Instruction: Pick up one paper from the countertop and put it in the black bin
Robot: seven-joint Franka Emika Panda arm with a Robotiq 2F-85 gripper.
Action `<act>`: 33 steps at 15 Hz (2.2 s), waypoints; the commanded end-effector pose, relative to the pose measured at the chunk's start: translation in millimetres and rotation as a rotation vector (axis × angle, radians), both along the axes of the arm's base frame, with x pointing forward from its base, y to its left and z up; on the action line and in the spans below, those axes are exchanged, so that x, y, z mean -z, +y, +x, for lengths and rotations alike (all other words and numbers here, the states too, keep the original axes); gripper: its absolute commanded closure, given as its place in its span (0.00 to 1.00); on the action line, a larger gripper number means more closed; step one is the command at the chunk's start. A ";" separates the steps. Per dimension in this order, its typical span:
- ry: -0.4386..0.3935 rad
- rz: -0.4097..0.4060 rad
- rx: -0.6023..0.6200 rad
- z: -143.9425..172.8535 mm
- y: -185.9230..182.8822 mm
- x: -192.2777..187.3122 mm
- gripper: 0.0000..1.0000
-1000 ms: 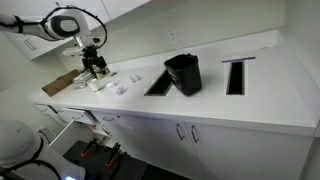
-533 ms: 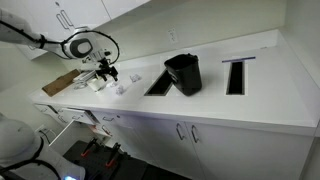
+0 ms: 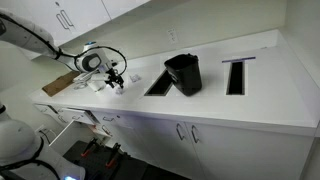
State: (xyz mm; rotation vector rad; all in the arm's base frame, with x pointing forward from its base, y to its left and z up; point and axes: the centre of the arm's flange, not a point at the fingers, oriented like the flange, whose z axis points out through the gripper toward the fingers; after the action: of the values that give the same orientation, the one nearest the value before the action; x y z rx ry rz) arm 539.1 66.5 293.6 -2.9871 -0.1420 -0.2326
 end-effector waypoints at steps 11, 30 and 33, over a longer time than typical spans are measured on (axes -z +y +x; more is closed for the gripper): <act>-0.029 0.021 0.012 15.0 1.0 -10.8 1.00; -0.251 -0.558 0.793 -84.1 -163.7 -231.2 0.99; -0.258 -0.535 0.748 -74.7 -165.0 -235.1 0.97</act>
State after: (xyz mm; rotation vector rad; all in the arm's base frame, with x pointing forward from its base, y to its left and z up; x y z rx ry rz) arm 464.4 -98.4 528.8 -3.3539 1.0602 -0.7590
